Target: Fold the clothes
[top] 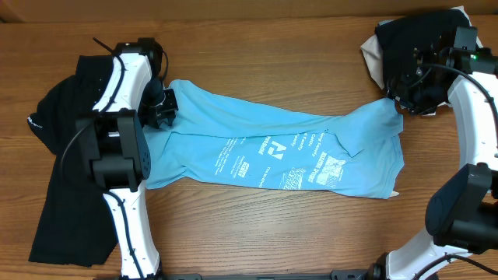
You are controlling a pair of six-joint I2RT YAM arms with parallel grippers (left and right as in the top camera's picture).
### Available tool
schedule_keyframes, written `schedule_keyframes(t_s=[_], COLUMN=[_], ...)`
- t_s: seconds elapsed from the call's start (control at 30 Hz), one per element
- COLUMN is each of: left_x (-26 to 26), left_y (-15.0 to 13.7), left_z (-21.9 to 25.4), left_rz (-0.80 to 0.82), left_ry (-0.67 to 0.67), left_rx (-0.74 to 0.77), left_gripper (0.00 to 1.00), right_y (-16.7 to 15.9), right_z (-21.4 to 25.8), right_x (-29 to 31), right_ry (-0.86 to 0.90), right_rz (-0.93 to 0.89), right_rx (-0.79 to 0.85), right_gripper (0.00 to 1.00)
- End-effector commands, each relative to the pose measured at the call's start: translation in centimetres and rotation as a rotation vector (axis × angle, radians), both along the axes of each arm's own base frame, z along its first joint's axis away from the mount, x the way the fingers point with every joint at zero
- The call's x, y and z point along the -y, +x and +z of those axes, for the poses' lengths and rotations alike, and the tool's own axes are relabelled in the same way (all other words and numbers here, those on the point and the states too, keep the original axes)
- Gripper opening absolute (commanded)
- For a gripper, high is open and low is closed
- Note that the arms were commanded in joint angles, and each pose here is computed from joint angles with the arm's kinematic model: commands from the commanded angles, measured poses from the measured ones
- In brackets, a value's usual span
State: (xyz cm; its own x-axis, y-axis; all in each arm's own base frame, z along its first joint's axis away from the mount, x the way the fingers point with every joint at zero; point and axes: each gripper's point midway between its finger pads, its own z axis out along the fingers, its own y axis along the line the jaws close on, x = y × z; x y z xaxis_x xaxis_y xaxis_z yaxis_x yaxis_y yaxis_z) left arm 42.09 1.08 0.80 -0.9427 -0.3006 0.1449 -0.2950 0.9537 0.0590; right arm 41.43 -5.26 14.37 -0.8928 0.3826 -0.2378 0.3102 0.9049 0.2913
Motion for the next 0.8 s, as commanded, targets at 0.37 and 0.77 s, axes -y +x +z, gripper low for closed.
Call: schedule_keyframes(t_s=[0.37,0.77], left_x=[-0.1,-1.6], left_y=[0.4,4.7], left_z=[0.7,8.5], left_rz=[-0.002,-0.029], left_ry=[0.019,0.101], left_rx=[0.026,0.195], left_gripper=[0.09,0.04], right_y=[0.1,-0.1], right_z=[0.7,1.5], right_x=[-0.3,-1.3], right_ry=[-0.001,0.059], right_rz=[0.01,0.022], right_rx=[0.02,0.037], right_gripper=[0.58,0.59])
